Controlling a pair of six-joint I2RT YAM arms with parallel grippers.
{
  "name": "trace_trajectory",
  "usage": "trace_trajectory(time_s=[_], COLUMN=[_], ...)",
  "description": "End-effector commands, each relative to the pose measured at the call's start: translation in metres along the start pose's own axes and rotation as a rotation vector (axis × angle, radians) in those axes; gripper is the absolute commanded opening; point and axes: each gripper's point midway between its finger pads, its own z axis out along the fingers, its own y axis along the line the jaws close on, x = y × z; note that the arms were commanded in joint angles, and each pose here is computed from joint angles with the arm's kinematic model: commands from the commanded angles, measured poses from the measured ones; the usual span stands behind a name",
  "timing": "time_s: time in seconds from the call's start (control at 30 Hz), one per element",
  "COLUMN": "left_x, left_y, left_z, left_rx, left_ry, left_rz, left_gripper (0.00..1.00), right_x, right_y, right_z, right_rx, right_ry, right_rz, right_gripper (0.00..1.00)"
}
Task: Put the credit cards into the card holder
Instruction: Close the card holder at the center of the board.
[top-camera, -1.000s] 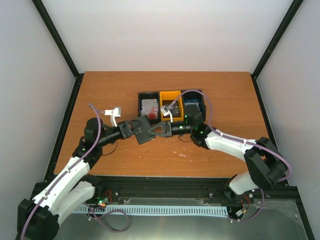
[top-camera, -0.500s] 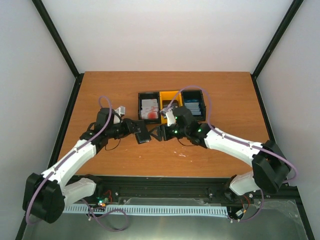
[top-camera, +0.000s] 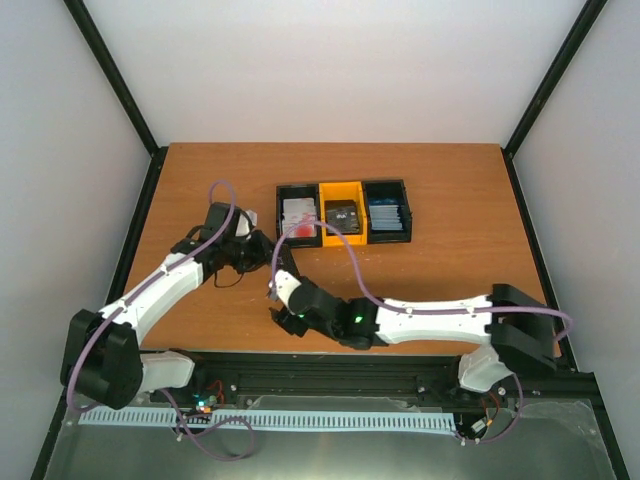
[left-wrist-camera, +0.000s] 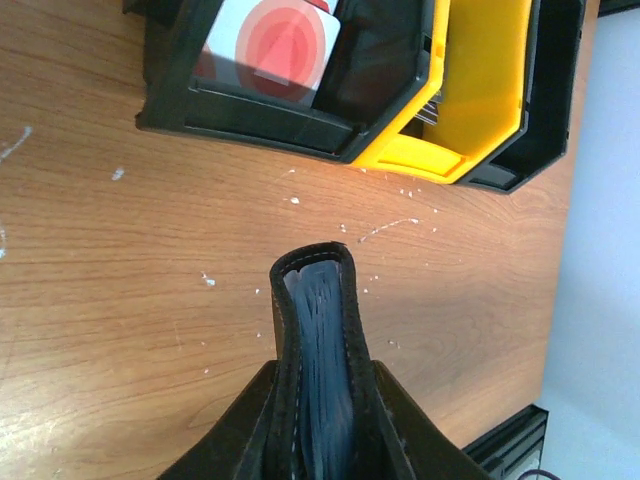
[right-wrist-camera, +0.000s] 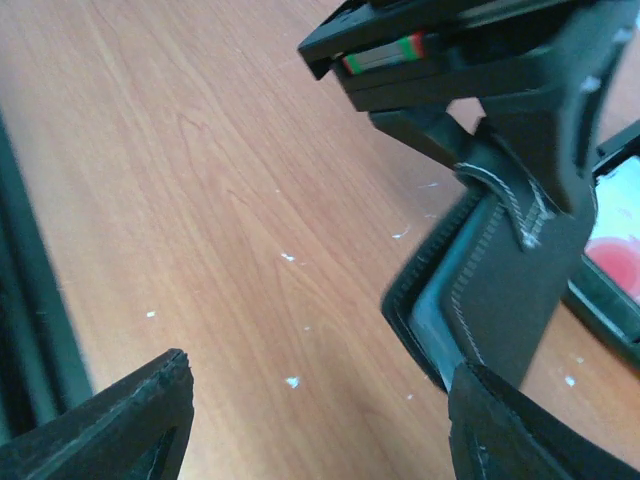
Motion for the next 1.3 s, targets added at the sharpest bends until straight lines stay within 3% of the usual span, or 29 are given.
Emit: trace_trajectory(time_s=[0.0, 0.13, 0.33, 0.6, 0.8, 0.93, 1.17, 1.27], left_x=[0.000, 0.003, 0.010, 0.011, 0.017, 0.016, 0.003, 0.000], left_y=[-0.017, -0.011, -0.009, -0.009, -0.005, -0.019, -0.032, -0.027], left_z=[-0.004, -0.005, -0.002, -0.001, -0.003, -0.007, -0.016, -0.015], left_rx=[0.052, 0.035, 0.051, 0.055, 0.059, 0.122, 0.138, 0.105], left_ry=[0.045, 0.049, 0.076, 0.083, 0.082, 0.085, 0.032, 0.024], left_rz=[0.007, -0.022, -0.043, -0.053, -0.071, -0.043, -0.006, -0.002], left_gripper=[0.20, 0.21, 0.22, 0.23, 0.25, 0.39, 0.44, 0.60], right_x=[-0.001, 0.013, 0.007, -0.004, 0.000, -0.001, -0.008, -0.007], right_y=[-0.008, -0.021, -0.041, -0.023, -0.027, -0.026, -0.032, -0.032], right_z=[0.028, 0.041, 0.033, 0.044, 0.048, 0.041, 0.022, 0.019], right_rx=[0.217, 0.383, 0.535, 0.436, 0.463, 0.430, 0.363, 0.329], right_ry=[0.006, 0.056, 0.022, -0.049, -0.033, -0.036, -0.090, -0.096], right_rz=[-0.163, -0.190, -0.178, -0.241, -0.246, -0.205, -0.060, -0.010], right_gripper=[0.69, 0.66, 0.59, 0.43, 0.21, 0.04, 0.03, 0.03])
